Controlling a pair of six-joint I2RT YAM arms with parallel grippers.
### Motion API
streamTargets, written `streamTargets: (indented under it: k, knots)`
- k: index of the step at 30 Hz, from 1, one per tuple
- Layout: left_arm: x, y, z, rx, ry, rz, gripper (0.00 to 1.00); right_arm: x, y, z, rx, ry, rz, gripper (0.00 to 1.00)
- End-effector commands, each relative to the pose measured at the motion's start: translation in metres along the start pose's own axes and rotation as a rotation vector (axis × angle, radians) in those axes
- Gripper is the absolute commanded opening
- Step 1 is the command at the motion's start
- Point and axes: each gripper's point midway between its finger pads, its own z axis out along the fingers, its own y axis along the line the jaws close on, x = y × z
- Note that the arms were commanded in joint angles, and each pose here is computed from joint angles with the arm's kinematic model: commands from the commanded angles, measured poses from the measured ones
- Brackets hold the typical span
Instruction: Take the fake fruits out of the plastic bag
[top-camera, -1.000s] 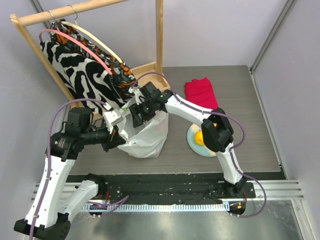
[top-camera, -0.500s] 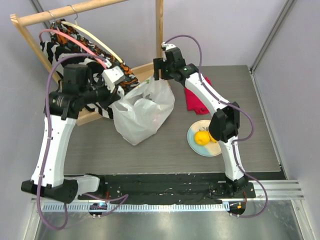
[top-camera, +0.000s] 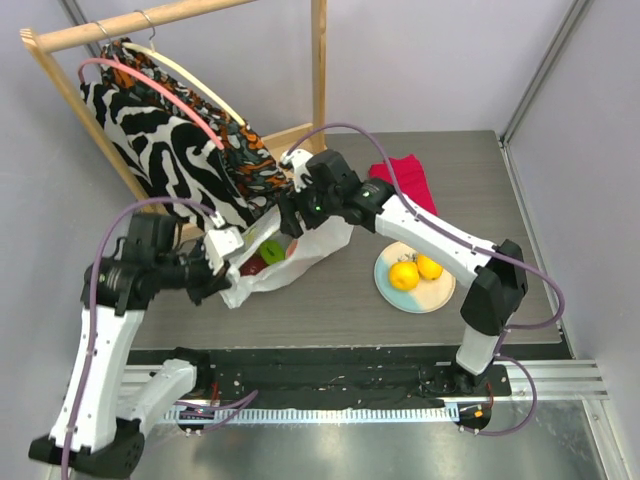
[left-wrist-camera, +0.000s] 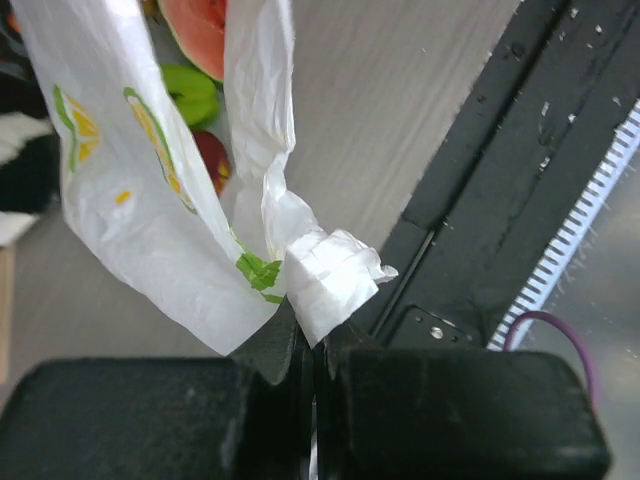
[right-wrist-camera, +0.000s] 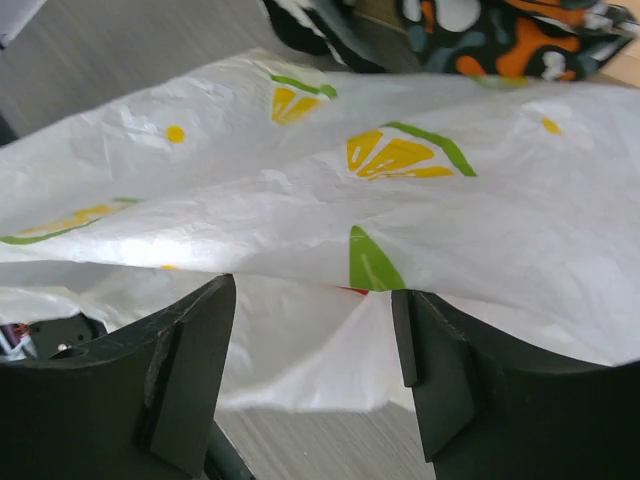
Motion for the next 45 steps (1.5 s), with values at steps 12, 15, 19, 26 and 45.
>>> streamTargets:
  k: [12, 15, 19, 26, 45]
  knots:
    - [0.048, -0.003, 0.021, -0.013, 0.125, -0.173, 0.0, 0.054, 0.037, 0.071, -0.107, 0.155, -0.117, 0.6]
    - [0.05, -0.002, 0.024, -0.008, 0.134, -0.171, 0.0, 0.091, 0.048, 0.055, -0.137, 0.222, -0.138, 0.6]
    - [0.054, -0.007, 0.024, 0.005, 0.139, -0.175, 0.0, 0.072, 0.05, 0.049, -0.127, 0.172, -0.156, 0.6]
    - [0.055, -0.006, 0.022, -0.01, 0.139, -0.177, 0.0, 0.031, 0.082, 0.081, -0.218, 0.092, -0.214, 0.77]
    - [0.047, 0.001, 0.02, -0.039, 0.126, -0.195, 0.0, -0.019, 0.088, 0.044, -0.066, -0.044, -0.192, 0.89]
